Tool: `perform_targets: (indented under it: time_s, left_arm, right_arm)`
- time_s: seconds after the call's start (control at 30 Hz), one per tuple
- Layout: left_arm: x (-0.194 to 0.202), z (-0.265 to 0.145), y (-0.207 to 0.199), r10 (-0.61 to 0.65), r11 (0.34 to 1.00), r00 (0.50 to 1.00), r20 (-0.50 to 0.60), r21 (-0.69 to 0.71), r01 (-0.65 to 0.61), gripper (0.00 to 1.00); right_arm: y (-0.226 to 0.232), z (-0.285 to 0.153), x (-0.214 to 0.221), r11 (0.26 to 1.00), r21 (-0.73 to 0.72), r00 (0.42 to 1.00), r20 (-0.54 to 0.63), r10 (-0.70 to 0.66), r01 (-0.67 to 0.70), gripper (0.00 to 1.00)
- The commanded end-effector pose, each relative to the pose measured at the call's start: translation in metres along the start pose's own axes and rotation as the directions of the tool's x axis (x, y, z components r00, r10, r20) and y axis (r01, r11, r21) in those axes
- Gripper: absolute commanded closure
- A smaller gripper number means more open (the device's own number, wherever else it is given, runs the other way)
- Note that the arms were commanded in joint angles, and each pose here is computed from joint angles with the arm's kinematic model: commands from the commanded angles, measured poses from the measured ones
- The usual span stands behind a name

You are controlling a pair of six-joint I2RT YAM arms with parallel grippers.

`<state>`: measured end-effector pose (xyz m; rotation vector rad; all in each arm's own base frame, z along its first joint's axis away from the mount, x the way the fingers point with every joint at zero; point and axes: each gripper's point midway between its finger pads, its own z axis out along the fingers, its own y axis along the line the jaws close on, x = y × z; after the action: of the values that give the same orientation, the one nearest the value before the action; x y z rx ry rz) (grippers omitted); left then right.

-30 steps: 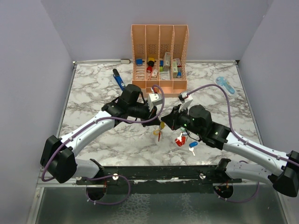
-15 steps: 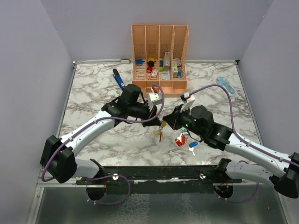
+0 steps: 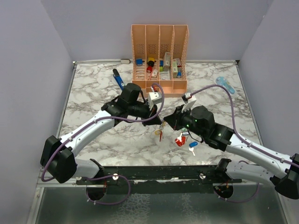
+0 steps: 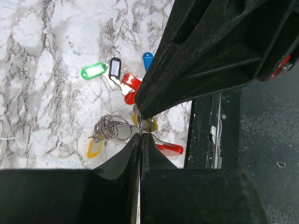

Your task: Put the keys on the keyring

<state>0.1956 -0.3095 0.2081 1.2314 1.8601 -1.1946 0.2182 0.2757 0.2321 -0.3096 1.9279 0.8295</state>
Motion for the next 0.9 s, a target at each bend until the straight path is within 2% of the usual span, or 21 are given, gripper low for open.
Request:
perform_targets:
  time_s: [0.0,0.47,0.67,0.77,0.87]
  left_arm:
    - [-0.028,-0.003,-0.006,0.068,0.998,0.996,0.060,0.012,-0.068,1.00]
    - [-0.034,-0.002,-0.011,0.096,0.994,0.992,0.082,0.046,-0.100,1.00]
    - [-0.033,-0.002,-0.014,0.129,0.988,0.988,0.080,0.069,-0.135,1.00]
    - [-0.032,-0.003,-0.018,0.158,0.982,0.984,0.078,0.097,-0.165,1.00]
    - [-0.031,-0.003,-0.024,0.177,0.973,0.981,0.077,0.140,-0.186,1.00]
  right_arm:
    - [-0.010,-0.005,0.008,0.999,0.041,1.000,-0.007,0.027,-0.026,0.99]
    - [-0.010,-0.011,0.012,0.994,0.039,0.995,-0.008,0.100,-0.100,0.99]
    - [-0.016,-0.027,0.000,0.992,0.062,0.993,0.051,0.108,-0.111,0.73]
    - [-0.020,-0.039,-0.011,0.996,0.071,0.995,0.089,0.053,-0.060,0.71]
    - [-0.012,-0.047,-0.021,0.999,0.021,0.993,0.111,-0.045,0.043,0.71]
